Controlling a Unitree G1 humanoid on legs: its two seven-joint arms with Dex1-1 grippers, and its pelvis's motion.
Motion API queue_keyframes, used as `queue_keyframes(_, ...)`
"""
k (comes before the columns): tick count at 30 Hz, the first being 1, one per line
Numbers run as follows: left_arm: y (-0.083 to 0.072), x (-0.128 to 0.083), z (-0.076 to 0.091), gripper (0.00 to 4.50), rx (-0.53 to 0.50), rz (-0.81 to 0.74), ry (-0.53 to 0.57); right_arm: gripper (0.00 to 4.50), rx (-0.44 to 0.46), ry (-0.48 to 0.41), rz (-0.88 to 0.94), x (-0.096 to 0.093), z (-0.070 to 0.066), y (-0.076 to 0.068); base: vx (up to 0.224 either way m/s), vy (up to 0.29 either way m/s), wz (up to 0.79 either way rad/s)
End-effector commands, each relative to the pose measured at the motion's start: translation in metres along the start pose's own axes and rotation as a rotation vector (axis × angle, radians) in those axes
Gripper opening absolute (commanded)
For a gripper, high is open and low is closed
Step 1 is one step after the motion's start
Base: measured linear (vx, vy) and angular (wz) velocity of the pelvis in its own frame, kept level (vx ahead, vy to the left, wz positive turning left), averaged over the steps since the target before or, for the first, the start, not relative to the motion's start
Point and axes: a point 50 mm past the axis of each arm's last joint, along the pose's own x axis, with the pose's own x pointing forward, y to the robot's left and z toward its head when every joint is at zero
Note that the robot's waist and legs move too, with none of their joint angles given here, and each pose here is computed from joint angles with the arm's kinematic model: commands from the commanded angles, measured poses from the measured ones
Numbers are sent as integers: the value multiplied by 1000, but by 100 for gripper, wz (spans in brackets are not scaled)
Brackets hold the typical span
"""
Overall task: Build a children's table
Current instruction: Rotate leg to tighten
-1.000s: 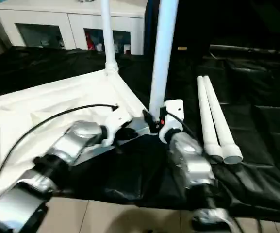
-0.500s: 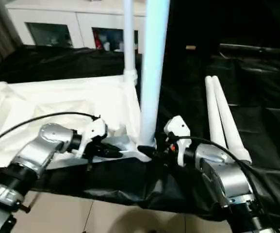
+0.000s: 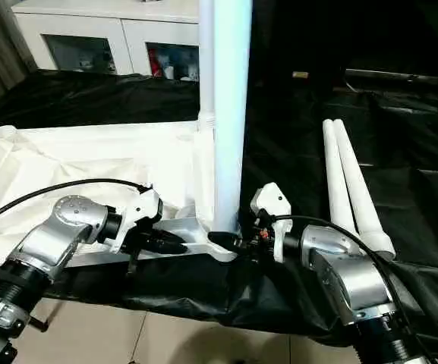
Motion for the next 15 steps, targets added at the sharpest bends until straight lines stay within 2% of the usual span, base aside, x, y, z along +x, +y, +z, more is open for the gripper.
queue_keyframes(1,-1,3,16,0,54,-28,-59,253,13,10,5,3,-4,5,0,0,0)
queue_keyframes(15,1,6,15,0,50,16,-62,240,47,7,-31,6,-18,9,0,0,0)
